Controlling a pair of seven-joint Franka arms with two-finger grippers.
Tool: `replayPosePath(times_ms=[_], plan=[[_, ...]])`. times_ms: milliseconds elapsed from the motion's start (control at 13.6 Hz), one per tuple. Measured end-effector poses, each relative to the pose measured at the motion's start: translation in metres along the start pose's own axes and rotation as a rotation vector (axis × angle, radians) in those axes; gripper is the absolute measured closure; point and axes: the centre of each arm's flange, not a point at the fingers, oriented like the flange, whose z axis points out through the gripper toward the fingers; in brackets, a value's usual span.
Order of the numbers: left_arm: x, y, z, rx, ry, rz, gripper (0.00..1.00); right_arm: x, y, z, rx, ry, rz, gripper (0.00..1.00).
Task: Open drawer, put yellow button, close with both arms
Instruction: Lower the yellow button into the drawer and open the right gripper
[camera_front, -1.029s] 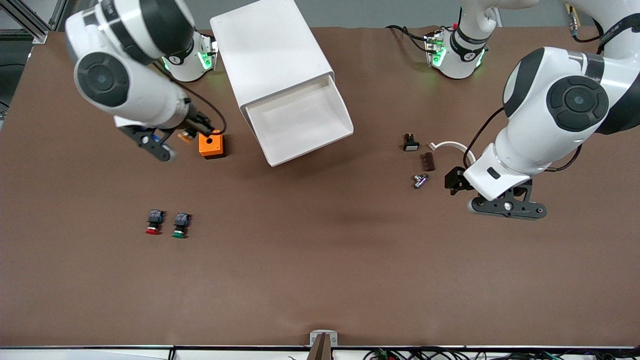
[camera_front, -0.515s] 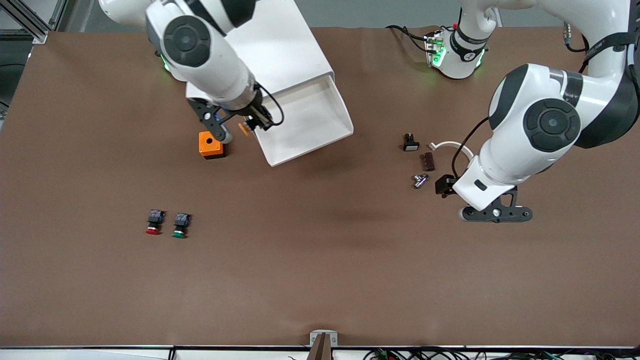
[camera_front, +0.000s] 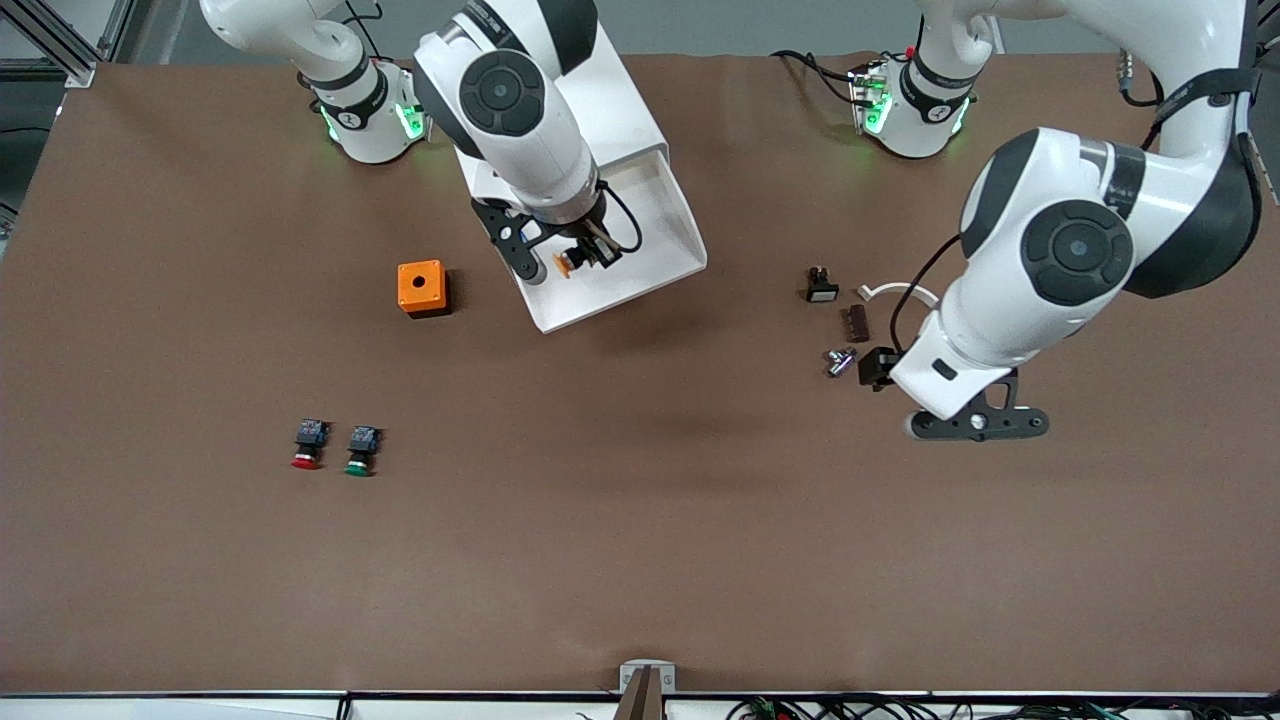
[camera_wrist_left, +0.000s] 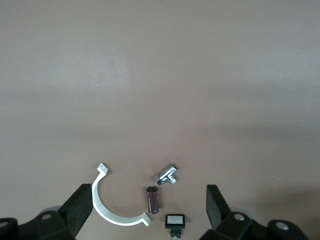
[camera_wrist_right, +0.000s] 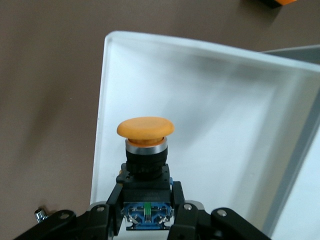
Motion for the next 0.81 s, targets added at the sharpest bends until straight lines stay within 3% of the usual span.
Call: replayPosePath(times_ms=[294, 515, 809], plan=[[0.003, 0.000, 0.009, 0.002, -0.014, -0.020, 0.00, -0.002, -0.003, 0.024, -0.026, 0.007, 0.005, 0.59], [-0.001, 0.011, 0.009, 0.001, -0.014, -0.135, 0.00, 0.001, -0.006, 0.037, -0.032, 0.011, 0.012, 0.59], [-0.008, 0.031, 0.010, -0.002, -0.018, -0.200, 0.00, 0.001, -0.007, 0.043, -0.041, 0.013, 0.017, 0.59]])
